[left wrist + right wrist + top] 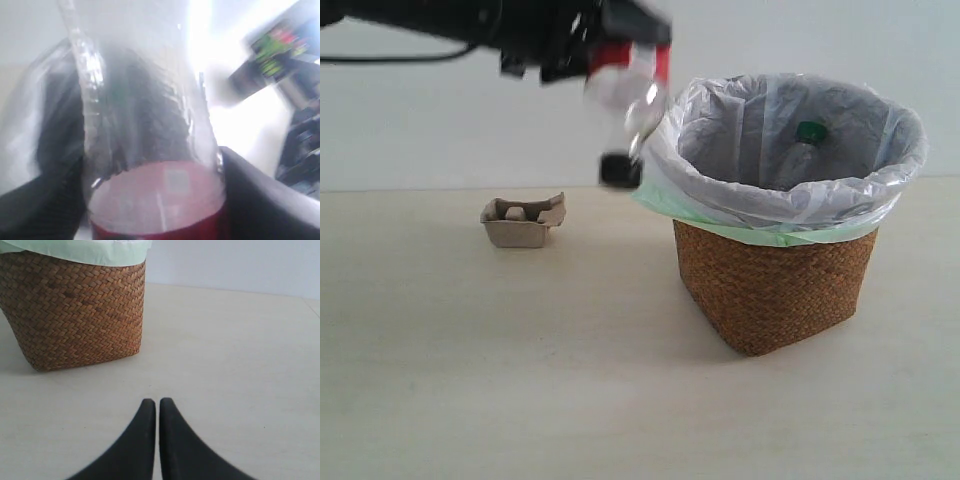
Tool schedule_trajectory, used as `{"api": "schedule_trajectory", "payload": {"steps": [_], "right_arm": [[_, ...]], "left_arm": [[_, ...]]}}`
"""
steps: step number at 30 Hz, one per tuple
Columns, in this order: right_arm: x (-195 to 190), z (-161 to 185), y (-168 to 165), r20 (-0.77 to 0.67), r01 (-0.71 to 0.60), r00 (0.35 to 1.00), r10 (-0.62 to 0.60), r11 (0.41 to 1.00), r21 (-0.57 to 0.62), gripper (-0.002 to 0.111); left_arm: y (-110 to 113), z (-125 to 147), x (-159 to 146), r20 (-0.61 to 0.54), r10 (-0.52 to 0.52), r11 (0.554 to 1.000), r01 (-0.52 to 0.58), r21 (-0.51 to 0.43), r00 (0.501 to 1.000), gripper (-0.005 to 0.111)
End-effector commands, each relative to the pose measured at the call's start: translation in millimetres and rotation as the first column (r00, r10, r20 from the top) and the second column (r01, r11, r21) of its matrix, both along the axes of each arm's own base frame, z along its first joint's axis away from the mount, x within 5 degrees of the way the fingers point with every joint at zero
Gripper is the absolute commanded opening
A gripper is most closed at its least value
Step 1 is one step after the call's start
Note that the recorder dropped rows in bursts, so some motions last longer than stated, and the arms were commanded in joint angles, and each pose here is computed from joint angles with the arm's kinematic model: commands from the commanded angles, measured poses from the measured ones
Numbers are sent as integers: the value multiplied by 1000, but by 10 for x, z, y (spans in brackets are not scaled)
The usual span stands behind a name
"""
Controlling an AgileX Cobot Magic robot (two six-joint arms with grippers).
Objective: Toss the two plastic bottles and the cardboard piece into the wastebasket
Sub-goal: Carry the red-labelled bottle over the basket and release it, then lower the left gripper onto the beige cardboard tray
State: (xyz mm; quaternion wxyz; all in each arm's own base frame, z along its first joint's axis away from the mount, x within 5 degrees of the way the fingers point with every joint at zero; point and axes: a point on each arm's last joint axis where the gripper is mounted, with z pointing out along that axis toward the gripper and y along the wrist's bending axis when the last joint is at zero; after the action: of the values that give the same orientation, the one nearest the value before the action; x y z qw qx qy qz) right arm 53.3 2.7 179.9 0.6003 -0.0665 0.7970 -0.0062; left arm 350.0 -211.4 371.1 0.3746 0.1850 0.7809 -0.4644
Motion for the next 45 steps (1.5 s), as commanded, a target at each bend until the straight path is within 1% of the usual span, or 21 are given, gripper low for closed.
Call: {"api": "schedule_trajectory", "payload": {"steps": [1, 2, 4, 5, 7, 8, 11, 16, 20, 23, 25, 28, 30, 32, 34, 35, 39, 41, 45], "right_arm": [[-2, 9, -3, 10, 5, 1000, -5, 1000, 0, 0], [-2, 9, -3, 10, 5, 1000, -5, 1000, 0, 0], [-2, 9, -3, 10, 5, 1000, -5, 1000, 0, 0], [-2, 9, -3, 10, 5, 1000, -5, 1000, 0, 0], [-2, 9, -3, 10, 5, 1000, -5, 1000, 0, 0], [-2, 9, -3, 10, 5, 1000, -5, 1000, 0, 0], [-2, 9, -3, 10, 5, 1000, -5, 1000, 0, 0], [-2, 9, -3, 10, 5, 1000, -5, 1000, 0, 0], [-2, 9, -3, 10, 5, 1000, -5, 1000, 0, 0], [-2, 9, -3, 10, 5, 1000, -5, 1000, 0, 0], [-2, 9, -3, 10, 5, 1000, -5, 1000, 0, 0], [-2, 9, -3, 10, 5, 1000, -5, 1000, 0, 0], [-2, 8, -2, 10, 5, 1000, -5, 1000, 3, 0], [-2, 8, -2, 10, 5, 1000, -5, 1000, 3, 0], [-2, 8, -2, 10, 5, 1000, -5, 1000, 3, 0], [-2, 8, -2, 10, 5, 1000, -5, 1000, 3, 0], [-2, 8, -2, 10, 5, 1000, -5, 1000, 3, 0], [-2, 8, -2, 10, 5, 1000, -5, 1000, 3, 0], [-2, 8, -2, 10, 5, 1000, -5, 1000, 3, 0]], "left_arm": [[-370, 386, 10, 117, 29, 989, -12, -146, 993, 101], [-454, 337, 32, 130, 13, 994, 2, -111, 991, 110], [-609, 276, 60, 131, -12, 997, 22, -76, 991, 109], [-661, 226, 99, 114, 6, 998, 2, -67, 993, 108], [-715, 125, 189, 55, 81, 994, -76, -84, 995, 108], [-727, 99, 214, 47, 101, 991, -97, -89, 994, 108], [-751, 13, 245, 52, 89, 994, -86, -61, 995, 108], [-675, 2, 247, 122, 63, 997, -69, 44, 990, 108], [-503, 90, 241, 174, 65, 987, -89, 132, 983, 108], [-308, 173, 244, 200, 94, 968, -137, 210, 975, 108], [-180, 182, 257, 210, 117, 942, -176, 286, 971, 108], [32, 126, 300, 195, 167, 877, -236, 419, 966, 108], [186, 48, 339, 179, 210, 811, -273, 517, 961, 108], [334, -62, 385, 164, 263, 733, -307, 607, 951, 108], [445, -206, 444, 149, 297, 672, -317, 669, 943, 108], [487, -291, 473, 138, 304, 650, -311, 693, 943, 108], [587, -634, 611, 97, 327, 607, -288, 741, 940, 108], [638, -793, 711, 87, 361, 586, -299, 753, 928, 108], [715, -1111, 904, 60, 420, 578, -317, 752, 906, 108]]}}
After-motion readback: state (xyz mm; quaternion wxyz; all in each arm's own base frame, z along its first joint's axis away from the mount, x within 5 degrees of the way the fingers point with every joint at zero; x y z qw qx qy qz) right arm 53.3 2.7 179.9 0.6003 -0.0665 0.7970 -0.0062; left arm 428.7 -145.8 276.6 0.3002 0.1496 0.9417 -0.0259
